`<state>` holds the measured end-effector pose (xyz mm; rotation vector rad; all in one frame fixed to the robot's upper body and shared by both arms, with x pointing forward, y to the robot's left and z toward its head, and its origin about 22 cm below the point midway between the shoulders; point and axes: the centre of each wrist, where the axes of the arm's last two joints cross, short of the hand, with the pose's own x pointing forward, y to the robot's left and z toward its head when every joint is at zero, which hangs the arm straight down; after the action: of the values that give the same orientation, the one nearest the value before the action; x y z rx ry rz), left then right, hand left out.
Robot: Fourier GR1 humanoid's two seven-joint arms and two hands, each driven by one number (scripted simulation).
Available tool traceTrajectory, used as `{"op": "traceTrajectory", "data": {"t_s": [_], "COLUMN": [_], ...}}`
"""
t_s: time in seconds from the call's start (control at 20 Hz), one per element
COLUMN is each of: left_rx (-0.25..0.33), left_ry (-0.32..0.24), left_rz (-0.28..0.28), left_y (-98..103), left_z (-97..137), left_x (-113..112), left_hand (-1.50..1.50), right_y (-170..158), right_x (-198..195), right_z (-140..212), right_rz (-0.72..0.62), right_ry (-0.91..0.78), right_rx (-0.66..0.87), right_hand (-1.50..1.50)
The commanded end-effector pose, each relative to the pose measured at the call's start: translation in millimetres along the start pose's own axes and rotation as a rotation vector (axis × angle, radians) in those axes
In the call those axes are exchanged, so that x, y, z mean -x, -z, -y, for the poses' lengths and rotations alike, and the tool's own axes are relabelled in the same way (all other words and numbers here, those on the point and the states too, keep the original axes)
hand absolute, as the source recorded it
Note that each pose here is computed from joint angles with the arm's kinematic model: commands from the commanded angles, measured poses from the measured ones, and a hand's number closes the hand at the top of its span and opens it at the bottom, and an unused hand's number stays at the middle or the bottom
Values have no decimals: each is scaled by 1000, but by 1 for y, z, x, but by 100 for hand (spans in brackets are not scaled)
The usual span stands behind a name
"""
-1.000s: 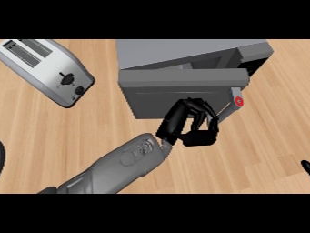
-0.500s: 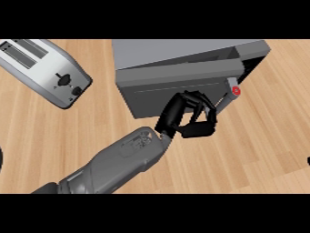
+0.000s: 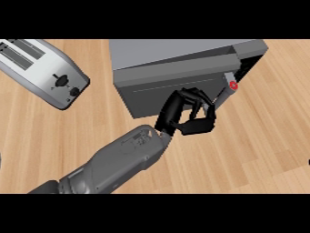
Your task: Pick up the milk, place it into the microwave and close the microwave
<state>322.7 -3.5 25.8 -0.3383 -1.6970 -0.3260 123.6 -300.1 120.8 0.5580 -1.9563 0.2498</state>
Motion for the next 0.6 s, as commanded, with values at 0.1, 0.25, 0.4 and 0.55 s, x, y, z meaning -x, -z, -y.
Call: {"op": "traceTrajectory", "data": {"t_s": [0.1, 0.25, 0.4, 0.55], "left_rx": [-146, -154, -156, -178], "left_ry": [19, 20, 19, 14], "left_rz": [37, 49, 56, 50], "left_y": [24, 28, 27, 29], "left_z": [-21, -22, -22, -25], "left_x": [-7, -10, -7, -7], "left_hand": [150, 150, 150, 150], "right_y": [3, 6, 7, 7], "right_x": [-5, -7, -9, -8], "right_z": [-1, -4, -2, -4], "right_rz": [11, 17, -13, -2], "right_ry": [23, 30, 20, 38], "right_rx": [-43, -74, -100, -95], "right_hand": [-150, -150, -150, -150]}}
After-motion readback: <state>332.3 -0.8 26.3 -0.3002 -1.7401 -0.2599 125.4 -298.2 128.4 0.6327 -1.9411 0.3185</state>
